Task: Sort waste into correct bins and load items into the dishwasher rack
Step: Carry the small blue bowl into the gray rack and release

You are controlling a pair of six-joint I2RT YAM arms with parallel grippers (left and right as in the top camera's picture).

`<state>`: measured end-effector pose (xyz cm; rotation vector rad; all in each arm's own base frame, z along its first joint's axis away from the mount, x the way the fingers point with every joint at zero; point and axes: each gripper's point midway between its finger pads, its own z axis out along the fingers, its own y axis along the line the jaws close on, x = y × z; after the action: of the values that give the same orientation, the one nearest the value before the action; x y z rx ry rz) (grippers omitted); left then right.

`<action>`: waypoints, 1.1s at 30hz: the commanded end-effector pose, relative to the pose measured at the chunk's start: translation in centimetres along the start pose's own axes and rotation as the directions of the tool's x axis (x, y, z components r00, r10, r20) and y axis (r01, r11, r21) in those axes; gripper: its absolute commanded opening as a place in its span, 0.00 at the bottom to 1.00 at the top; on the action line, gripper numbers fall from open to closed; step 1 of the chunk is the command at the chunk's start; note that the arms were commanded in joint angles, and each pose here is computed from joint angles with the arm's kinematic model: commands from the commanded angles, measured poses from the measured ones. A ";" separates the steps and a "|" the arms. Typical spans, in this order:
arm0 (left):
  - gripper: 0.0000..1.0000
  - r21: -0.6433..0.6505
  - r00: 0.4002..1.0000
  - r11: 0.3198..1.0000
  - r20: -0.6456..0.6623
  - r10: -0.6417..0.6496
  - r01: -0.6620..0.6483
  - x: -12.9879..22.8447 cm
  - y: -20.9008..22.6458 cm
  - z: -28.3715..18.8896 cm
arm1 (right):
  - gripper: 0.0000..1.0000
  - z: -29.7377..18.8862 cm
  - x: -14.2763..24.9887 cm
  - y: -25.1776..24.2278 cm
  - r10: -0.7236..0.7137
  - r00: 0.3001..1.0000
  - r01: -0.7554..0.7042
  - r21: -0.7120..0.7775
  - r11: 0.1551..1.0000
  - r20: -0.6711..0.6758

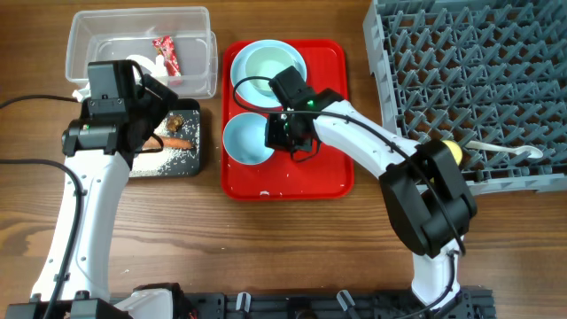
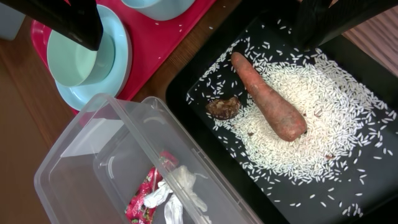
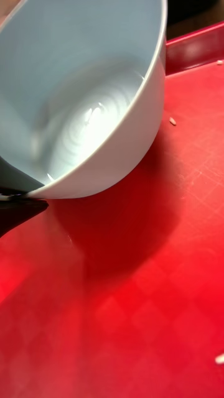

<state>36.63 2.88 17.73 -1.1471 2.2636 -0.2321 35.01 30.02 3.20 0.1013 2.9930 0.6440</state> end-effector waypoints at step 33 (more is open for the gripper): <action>1.00 -0.006 1.000 1.000 -0.004 0.014 -0.014 0.2 0.1 0.2 | 0.04 -32.3 -25.9 -20.9 -0.778 0.545 -0.441 0.896 0.053 0.314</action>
<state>36.64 2.87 17.69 -1.1468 2.2648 -0.2325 55.31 -4.52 29.56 0.2763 1.5588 -1.1106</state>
